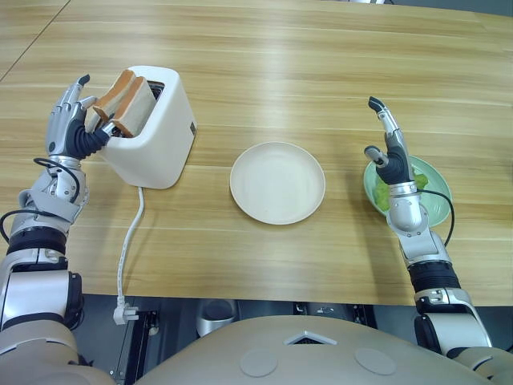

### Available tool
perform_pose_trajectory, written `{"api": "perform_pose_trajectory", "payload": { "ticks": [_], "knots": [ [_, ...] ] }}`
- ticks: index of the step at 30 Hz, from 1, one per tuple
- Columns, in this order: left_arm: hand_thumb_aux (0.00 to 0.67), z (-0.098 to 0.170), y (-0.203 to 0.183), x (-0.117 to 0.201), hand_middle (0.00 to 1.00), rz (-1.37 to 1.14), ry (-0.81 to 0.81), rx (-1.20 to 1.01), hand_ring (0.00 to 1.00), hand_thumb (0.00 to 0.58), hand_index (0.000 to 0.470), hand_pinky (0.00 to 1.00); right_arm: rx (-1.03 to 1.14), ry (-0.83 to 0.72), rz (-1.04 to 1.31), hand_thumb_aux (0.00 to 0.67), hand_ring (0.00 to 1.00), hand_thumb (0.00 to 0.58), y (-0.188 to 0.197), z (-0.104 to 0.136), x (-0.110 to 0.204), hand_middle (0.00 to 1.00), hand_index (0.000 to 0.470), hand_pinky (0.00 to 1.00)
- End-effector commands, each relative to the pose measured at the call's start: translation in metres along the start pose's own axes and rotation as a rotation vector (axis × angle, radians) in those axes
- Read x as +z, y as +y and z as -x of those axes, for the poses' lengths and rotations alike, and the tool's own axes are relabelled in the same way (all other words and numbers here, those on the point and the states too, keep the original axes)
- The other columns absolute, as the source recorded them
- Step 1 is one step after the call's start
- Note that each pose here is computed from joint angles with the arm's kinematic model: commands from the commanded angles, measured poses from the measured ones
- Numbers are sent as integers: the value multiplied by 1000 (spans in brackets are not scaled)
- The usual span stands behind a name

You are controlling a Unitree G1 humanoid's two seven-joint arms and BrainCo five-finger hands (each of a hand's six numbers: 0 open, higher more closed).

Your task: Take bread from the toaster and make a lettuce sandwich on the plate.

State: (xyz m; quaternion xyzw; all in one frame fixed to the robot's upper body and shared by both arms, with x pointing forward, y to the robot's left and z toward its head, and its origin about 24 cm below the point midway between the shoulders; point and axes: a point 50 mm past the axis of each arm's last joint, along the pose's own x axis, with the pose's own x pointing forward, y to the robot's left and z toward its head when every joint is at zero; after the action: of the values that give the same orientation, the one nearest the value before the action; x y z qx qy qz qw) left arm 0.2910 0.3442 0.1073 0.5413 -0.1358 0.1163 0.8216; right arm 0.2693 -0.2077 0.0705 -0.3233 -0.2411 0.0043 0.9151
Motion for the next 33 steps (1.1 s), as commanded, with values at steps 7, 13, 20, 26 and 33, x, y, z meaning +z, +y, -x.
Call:
{"api": "perform_pose_trajectory", "payload": {
  "ticks": [7, 13, 20, 26, 33],
  "knots": [
    [670, 2, -2, 5, 0, 160, -2, 0, 0, 580, 460, 0, 7, 20, 3, 0, 0, 0, 1, 2, -3, 0, 0, 0],
    [670, -1, 14, 10, 0, 290, -40, 102, 0, 580, 460, 0, 9, 22, 3, 0, 0, 0, 2, 2, -4, 0, 0, 0],
    [670, 0, 34, 15, 1000, 425, -103, 239, 1000, 580, 460, 1000, 10, 25, 4, 0, 0, 0, 1, 2, -4, 0, 0, 0],
    [670, 3, 41, 14, 1000, 542, -120, 290, 1000, 580, 460, 1000, -2, 25, 12, 0, 0, 0, -5, 1, -5, 0, 0, 0],
    [670, 3, 58, 9, 1000, 688, -111, 412, 1000, 580, 460, 1000, -10, 26, 20, 0, 0, 0, -9, 1, -6, 0, 0, 0]
  ]
}}
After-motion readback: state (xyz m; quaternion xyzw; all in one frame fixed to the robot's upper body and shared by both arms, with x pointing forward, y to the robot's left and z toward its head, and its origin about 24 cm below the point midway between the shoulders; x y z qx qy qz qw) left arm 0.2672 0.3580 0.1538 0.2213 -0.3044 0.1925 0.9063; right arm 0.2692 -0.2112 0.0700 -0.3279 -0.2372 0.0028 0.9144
